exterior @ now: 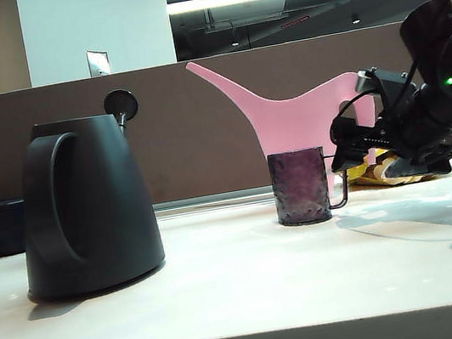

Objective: Pour the water from the cup into the kettle.

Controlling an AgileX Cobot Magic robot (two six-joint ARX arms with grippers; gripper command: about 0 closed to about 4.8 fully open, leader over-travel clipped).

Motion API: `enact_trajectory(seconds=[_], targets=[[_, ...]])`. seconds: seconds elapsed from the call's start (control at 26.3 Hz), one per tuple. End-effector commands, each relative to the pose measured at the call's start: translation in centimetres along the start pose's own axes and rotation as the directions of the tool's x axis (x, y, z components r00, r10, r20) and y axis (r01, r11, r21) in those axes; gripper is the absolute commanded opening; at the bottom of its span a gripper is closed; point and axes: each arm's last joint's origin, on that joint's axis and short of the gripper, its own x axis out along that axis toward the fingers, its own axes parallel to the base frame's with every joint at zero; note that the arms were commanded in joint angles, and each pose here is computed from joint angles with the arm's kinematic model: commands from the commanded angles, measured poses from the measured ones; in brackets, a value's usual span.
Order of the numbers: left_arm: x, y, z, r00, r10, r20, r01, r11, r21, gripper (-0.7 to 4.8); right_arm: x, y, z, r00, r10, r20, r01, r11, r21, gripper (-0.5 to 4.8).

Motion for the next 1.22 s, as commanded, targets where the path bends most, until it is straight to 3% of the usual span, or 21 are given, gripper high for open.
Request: enact_trajectory(seconds=[0.04,0.46,0.57,0.76,0.88,0.95,1.07,1.22], targets=[[0.0,0.0,0.2,1.000,-0.007,0.008,0.007,1.000,0.002,-0.05,0.7,0.0,0.3,1.000,0.006,0.012,-0.006,1.000,-0.002,4.49],[0.0,0.0,0.3,1.000,-0.004,0.015,0.004,1.000,0.007,-0.05,2.6,-0.4,-0.1,1.000,-0.002,-0.017,0.002,1.000,0.003,4.47],[0.0,0.0,0.3,1.000,-0.003,0.018,0.003,1.000,0.009,-0.05,2.9,-0.2,-0.1,1.000,0.003,-0.018,-0.002,1.000,0.001,4.16],[0.0,0.0,0.3,1.000,-0.003,0.018,0.003,1.000,0.012,-0.05,3.6,0.2,-0.1,1.000,0.013,-0.014,-0.013,1.000,-0.005,4.09],[0.0,0.0,0.3,1.000,-0.004,0.020,0.004,1.000,0.013,-0.05,3.9,0.3,-0.1,1.000,0.018,-0.014,-0.018,1.000,-0.006,3.41],[0.0,0.0,0.4,1.000,-0.004,0.028,0.003,1.000,0.017,-0.05,4.0,0.4,-0.1,1.000,0.022,-0.015,-0.022,1.000,-0.008,2.47],[0.0,0.0,0.4,1.000,-0.004,0.028,0.004,1.000,0.018,-0.05,4.0,0.5,-0.1,1.000,0.023,-0.013,-0.023,1.000,-0.009,2.12],[0.0,0.0,0.4,1.000,-0.004,0.028,0.004,1.000,0.018,-0.05,4.0,0.5,-0.1,1.000,0.025,-0.008,-0.025,1.000,-0.010,2.06]])
